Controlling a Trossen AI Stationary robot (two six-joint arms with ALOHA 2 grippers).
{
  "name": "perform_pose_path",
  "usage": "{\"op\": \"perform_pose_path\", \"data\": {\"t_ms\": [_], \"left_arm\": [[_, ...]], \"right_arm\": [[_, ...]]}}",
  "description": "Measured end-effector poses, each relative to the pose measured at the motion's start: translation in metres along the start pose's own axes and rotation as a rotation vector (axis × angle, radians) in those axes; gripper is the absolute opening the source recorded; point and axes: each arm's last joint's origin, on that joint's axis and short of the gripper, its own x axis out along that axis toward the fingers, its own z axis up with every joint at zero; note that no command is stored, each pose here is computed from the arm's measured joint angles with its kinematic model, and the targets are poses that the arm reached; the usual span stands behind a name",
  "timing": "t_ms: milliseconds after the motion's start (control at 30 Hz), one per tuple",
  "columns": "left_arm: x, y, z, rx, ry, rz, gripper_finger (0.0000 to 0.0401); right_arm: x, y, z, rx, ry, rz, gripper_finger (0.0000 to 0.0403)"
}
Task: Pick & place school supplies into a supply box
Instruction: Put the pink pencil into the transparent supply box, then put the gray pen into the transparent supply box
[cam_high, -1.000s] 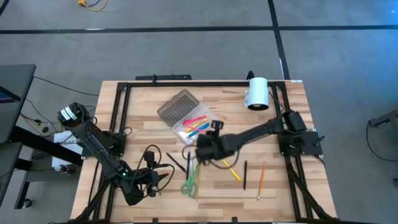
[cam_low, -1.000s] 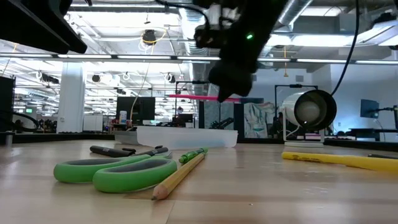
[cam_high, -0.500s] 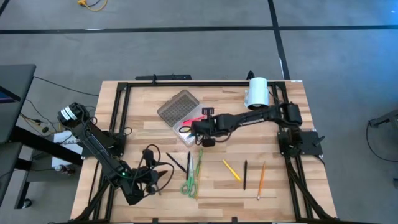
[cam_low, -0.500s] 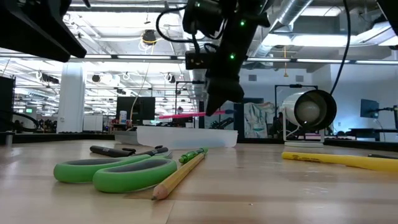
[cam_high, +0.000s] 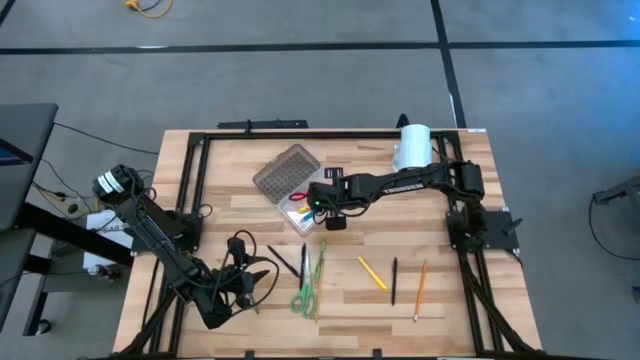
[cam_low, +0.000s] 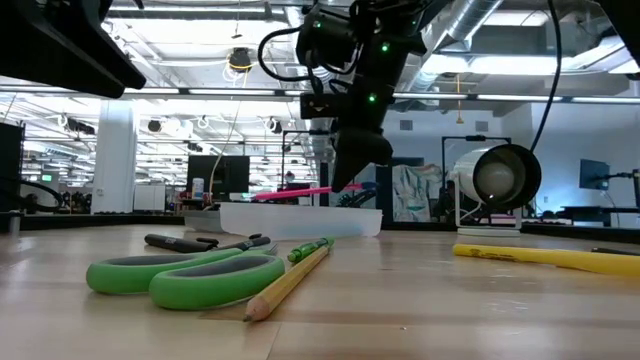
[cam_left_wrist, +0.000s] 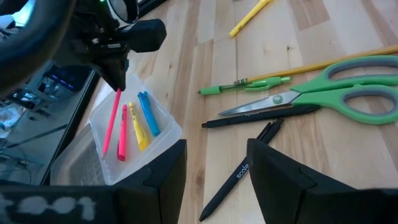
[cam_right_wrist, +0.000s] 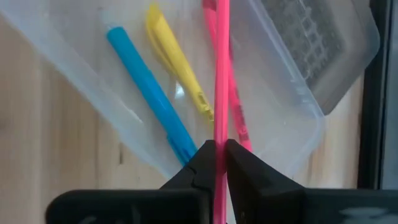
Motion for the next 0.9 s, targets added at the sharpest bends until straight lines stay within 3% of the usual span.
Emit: {"op": "perform_pose_path", "data": {"t_ms": [333,900], "left_arm": [[0.0,0.0,0.0,0.0,0.0,0.0,0.016],[0.0,0.0,-0.001,0.009,0.009,-0.006,0.016]], "right_arm": [[0.001,-0.005,0.002,0.015,-0.031,-0.013,0.007],[-0.008,0.007,0.001,0.044,0.0,-0.015,0.0075]]}}
